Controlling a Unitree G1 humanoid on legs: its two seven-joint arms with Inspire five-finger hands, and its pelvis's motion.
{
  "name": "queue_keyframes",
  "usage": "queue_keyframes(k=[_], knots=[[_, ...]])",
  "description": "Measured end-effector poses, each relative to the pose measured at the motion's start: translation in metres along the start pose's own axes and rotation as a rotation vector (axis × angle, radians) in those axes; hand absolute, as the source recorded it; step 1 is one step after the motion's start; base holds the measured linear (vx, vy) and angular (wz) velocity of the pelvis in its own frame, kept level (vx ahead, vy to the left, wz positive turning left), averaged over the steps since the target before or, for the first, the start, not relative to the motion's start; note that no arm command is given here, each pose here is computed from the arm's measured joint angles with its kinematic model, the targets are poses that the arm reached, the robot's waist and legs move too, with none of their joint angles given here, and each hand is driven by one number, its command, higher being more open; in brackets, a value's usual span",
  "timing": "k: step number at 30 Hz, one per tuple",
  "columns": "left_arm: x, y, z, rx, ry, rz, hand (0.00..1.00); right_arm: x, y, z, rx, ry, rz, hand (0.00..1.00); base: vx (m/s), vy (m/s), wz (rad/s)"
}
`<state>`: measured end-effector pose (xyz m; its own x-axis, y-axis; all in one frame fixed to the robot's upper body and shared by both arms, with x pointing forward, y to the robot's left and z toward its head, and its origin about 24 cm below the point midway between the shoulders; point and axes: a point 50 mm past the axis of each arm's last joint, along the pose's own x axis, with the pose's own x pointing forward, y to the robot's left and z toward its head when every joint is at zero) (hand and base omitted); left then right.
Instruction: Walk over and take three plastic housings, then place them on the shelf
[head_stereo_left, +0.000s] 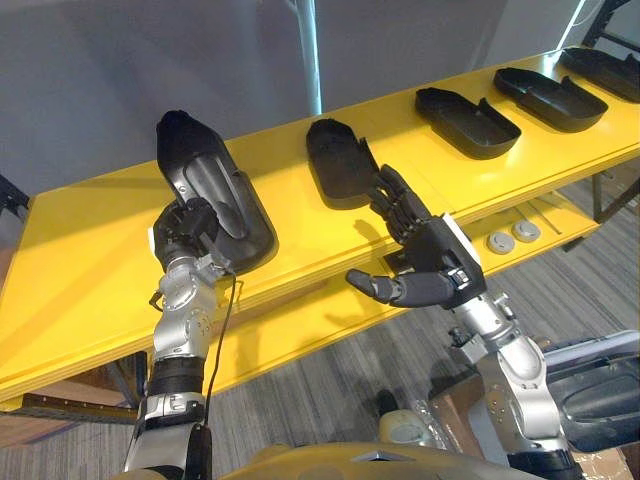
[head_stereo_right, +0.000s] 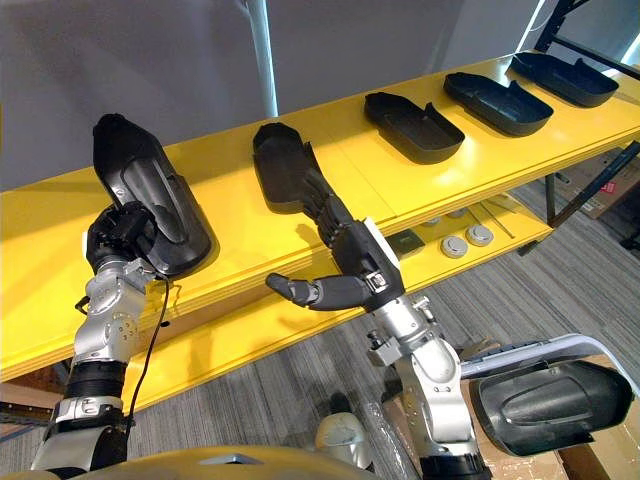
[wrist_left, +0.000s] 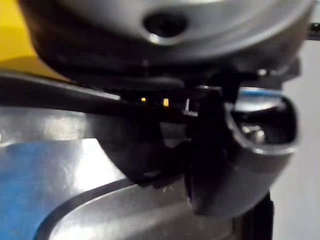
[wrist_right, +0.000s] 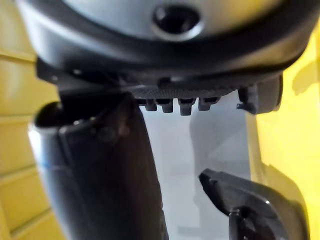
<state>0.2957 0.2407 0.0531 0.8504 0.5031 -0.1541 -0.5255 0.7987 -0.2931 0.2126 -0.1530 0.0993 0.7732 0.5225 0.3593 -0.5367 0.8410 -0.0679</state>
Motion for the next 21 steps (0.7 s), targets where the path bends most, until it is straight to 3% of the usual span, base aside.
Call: queue_keyframes(k=[8, 9, 21], knots=[[0.005, -0.007, 0.005, 0.147, 0.011, -0.101, 0.0, 0.023, 0.001, 0.011, -0.019, -0.078, 0.02, 1.0, -0.03, -0.013, 0.25], [0.006, -0.007, 0.006, 0.154, 0.015, -0.106, 1.0, 0.024, 0.001, 0.012, -0.02, -0.082, 0.018, 1.0, 0.0, -0.021, 0.17], [0.019, -0.012, 0.022, 0.253, -0.012, -0.174, 1.0, 0.03, 0.0, 0.013, 0.026, -0.09, 0.011, 1.0, -0.02, 0.001, 0.0]])
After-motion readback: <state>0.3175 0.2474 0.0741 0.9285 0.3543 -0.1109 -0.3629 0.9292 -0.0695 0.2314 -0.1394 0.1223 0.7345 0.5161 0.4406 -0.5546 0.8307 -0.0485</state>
